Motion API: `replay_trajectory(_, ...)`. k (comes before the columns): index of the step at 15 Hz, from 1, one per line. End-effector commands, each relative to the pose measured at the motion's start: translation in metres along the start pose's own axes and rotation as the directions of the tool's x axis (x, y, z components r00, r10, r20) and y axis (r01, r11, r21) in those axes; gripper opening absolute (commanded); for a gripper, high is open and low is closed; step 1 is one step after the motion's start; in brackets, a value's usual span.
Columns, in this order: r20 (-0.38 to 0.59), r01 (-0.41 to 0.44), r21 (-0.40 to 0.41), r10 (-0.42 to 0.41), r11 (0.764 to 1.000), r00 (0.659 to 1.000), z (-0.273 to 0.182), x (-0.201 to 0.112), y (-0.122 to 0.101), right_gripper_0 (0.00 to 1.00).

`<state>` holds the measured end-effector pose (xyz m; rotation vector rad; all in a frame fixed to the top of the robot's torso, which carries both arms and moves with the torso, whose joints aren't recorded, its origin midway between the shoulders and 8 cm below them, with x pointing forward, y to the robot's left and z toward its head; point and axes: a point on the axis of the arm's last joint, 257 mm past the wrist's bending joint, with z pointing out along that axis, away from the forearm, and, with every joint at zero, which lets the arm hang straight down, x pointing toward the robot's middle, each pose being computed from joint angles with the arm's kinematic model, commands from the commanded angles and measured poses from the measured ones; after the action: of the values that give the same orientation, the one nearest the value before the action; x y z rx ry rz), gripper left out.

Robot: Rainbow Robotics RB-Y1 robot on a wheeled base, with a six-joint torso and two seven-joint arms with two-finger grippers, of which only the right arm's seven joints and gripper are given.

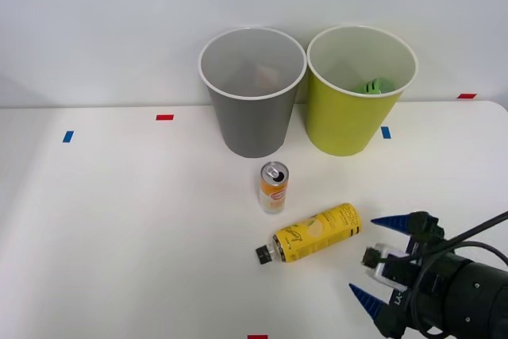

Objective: Put cans in the gray bin, plastic bottles in the light green bin

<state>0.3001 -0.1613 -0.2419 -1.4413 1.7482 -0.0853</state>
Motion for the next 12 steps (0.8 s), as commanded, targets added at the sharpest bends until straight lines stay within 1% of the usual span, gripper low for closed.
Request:
replay_trajectory(1, 0.031, 0.192, -0.026, -0.191, 0.981, 0.981, 0.005, -0.013, 0.005, 1.00)
replay_trajectory(3, 0.056, 0.279, -0.050, -0.276, 0.959, 0.959, 0.008, -0.022, 0.010, 1.00)
replay_trajectory(5, 0.059, 0.381, -0.062, -0.377, 0.923, 0.924, 0.014, -0.022, 0.005, 1.00)
replay_trajectory(8, 0.064, 0.433, -0.114, -0.428, 0.894, 0.901, 0.022, -0.019, 0.004, 1.00)
replay_trajectory(11, 0.017, 0.485, -0.186, -0.491, 0.854, 0.871, 0.025, -0.014, 0.010, 1.00)
replay_trajectory(12, 0.001, 0.487, -0.204, -0.497, 0.850, 0.868, 0.025, -0.012, 0.014, 1.00)
